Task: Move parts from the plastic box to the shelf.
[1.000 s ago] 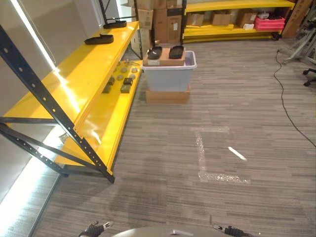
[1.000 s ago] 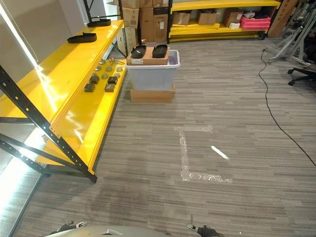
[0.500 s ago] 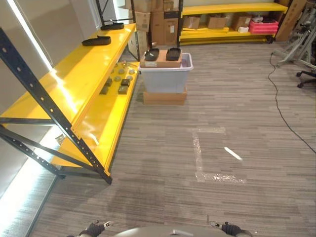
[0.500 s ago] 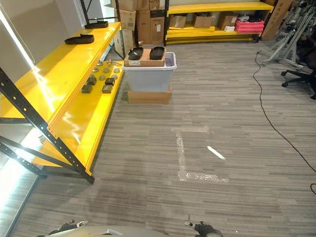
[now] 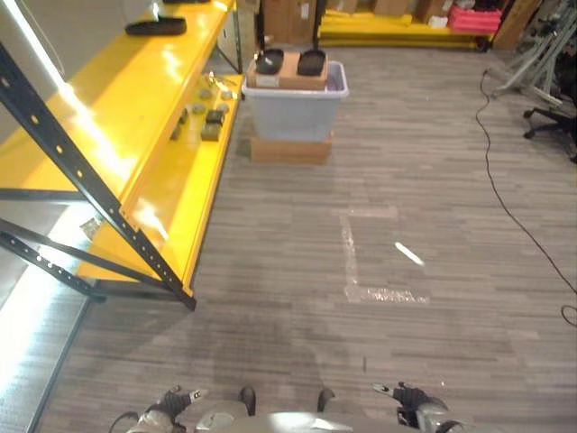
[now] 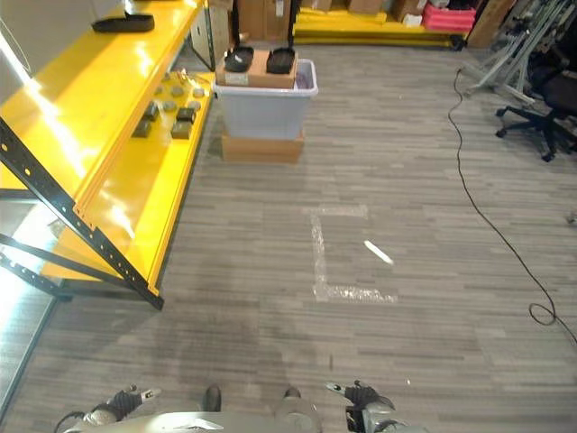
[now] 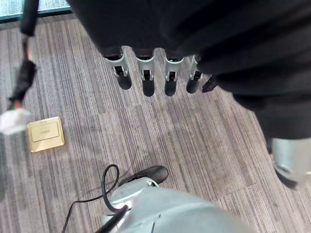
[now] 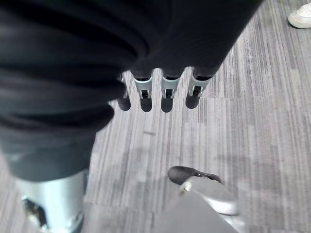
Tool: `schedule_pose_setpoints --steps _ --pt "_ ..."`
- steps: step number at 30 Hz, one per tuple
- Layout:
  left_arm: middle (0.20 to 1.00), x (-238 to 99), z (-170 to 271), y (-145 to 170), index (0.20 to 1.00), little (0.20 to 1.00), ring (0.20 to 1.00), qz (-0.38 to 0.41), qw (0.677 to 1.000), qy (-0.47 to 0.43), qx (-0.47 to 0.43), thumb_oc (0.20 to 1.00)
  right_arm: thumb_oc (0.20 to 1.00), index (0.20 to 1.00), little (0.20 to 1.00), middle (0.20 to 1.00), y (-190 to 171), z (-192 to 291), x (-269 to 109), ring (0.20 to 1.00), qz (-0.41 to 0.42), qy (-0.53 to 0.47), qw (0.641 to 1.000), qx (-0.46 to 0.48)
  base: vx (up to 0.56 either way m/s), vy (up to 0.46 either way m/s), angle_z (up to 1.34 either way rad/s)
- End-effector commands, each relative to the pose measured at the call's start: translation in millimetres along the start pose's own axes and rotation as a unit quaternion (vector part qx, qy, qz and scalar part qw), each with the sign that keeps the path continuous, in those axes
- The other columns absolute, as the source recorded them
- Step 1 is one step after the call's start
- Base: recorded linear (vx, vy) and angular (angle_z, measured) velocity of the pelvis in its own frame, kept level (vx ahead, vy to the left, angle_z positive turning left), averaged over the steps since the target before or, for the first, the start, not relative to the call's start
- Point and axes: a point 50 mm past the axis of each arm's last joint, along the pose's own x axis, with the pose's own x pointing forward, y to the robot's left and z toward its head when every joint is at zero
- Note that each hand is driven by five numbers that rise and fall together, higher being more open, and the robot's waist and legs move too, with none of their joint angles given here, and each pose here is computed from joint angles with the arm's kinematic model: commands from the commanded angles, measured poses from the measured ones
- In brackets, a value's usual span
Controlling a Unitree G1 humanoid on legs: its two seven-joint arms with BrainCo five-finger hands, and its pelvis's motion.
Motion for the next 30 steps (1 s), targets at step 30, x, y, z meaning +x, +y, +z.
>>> schedule_pose_setpoints --steps 30 --pt "1.000 -3.8 -22.2 -8.6 1.000 1.000 1.000 0.000 0.999 0.034 -0.031 1.000 1.000 1.000 1.000 1.000 -15.8 33.8 1.2 1.000 -0.032 -0.057 0.995 -0.079 0.22 -0.099 0.02"
